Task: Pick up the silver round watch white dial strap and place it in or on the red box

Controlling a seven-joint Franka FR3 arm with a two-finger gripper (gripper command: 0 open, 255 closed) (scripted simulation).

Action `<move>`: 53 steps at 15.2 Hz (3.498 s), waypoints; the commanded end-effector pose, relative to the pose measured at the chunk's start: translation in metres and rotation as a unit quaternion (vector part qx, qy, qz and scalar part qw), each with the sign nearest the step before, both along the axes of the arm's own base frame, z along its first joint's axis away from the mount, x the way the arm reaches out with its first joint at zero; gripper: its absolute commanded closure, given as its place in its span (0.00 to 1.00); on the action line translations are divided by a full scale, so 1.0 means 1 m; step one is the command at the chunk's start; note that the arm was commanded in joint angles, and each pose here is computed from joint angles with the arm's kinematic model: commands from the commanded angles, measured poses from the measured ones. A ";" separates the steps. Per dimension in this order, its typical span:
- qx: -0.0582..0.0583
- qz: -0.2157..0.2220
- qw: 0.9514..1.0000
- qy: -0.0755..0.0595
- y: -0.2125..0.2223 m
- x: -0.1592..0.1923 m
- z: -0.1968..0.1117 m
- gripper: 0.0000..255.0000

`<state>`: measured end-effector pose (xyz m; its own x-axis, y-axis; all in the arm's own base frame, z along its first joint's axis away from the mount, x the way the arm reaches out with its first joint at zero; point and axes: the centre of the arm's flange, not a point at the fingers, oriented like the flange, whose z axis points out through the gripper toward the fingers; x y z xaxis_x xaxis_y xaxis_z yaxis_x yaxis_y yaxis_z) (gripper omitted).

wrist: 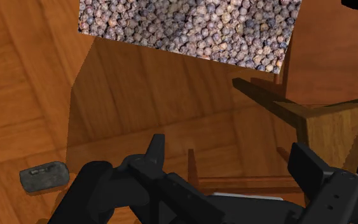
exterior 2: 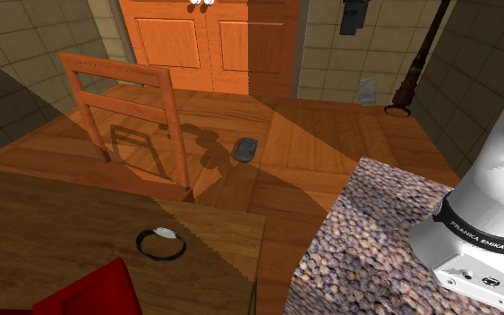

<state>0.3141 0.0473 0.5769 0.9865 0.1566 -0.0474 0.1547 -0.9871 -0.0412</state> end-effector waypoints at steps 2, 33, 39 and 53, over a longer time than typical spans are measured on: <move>-0.006 0.014 1.000 -0.005 0.034 0.013 -0.018 0.00; -0.060 0.145 0.986 -0.051 0.364 0.086 -0.201 0.00; -0.060 0.145 0.986 -0.051 0.362 0.087 -0.225 0.00; -0.060 0.145 0.986 -0.051 0.362 0.087 -0.225 1.00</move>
<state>0.4013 0.4098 0.3517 0.9017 0.4321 0.0144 0.4285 -0.8977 0.1027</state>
